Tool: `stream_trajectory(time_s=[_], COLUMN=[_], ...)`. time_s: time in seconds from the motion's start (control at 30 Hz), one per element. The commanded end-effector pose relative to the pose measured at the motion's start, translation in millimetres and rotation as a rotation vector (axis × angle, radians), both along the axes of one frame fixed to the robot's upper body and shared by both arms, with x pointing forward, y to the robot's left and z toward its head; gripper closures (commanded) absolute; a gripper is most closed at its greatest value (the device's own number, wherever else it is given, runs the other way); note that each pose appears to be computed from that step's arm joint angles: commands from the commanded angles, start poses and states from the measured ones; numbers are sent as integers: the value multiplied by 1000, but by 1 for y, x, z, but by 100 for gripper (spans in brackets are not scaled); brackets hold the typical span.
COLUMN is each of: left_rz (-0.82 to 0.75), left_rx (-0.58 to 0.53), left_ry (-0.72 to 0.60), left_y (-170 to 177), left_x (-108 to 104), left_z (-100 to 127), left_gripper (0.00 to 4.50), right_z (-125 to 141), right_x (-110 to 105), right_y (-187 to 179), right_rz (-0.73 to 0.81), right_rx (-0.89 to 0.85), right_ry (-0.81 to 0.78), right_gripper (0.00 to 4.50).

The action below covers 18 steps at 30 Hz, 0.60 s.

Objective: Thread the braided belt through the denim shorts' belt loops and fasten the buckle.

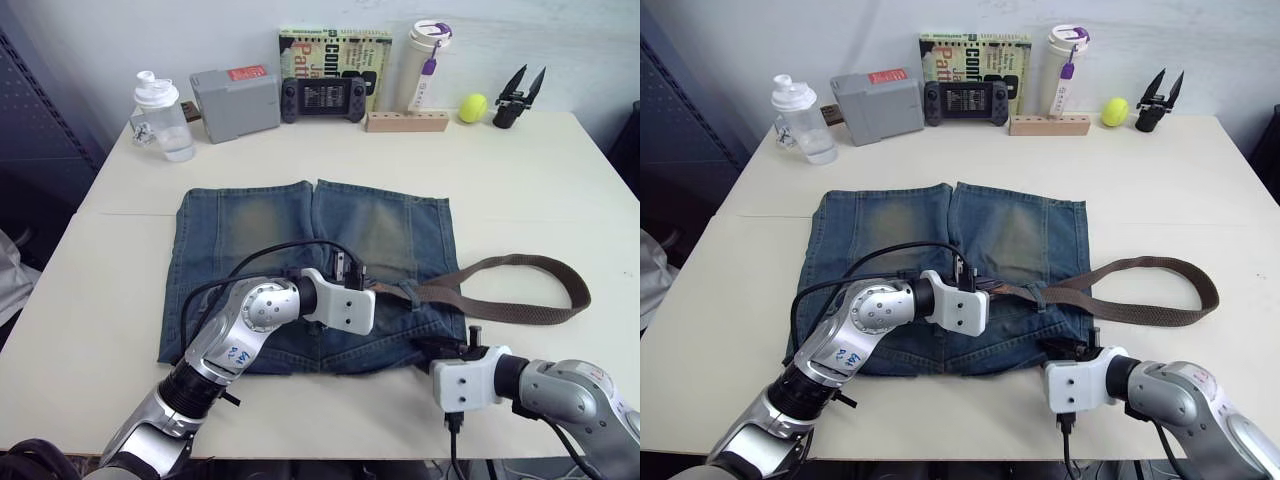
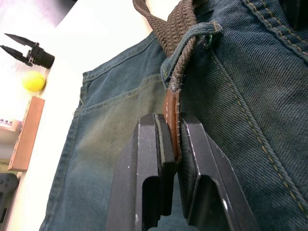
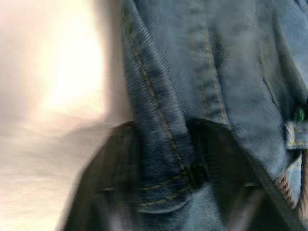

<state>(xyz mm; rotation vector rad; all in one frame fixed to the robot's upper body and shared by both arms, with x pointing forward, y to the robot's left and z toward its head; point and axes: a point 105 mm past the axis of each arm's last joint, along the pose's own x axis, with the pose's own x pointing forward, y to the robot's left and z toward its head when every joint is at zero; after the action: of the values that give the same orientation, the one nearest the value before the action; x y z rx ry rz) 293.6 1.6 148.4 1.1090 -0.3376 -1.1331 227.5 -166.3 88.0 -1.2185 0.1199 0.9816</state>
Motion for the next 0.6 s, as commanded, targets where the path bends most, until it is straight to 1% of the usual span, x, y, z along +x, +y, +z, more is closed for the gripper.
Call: stream_trajectory(time_s=[0.03,0.07,0.2,0.3,0.47,0.6], left_rz=[-22,-22,-23,-18,-13,-8], left_rx=[-22,-18,-8,-1,0,13], left_ry=[-55,-64,-97,-149,-225,-215], left_y=[-5,-5,-5,-4,-2,1], left_x=[-5,-5,-6,-5,-3,-3], left_z=[14,14,16,21,30,25], left_gripper=[450,450,450,450,450,450], right_z=[-9,-7,-6,-3,0,9], right_x=[17,23,34,42,49,58], right_y=[-34,-42,-72,-94,-113,-127], right_rz=[-171,-215,-334,-427,-524,-609], right_rx=[-53,-50,-77,-103,-101,-73], right_ry=[-1,-12,-26,-47,-46,-77], right_gripper=[423,441,441,441,441,441])
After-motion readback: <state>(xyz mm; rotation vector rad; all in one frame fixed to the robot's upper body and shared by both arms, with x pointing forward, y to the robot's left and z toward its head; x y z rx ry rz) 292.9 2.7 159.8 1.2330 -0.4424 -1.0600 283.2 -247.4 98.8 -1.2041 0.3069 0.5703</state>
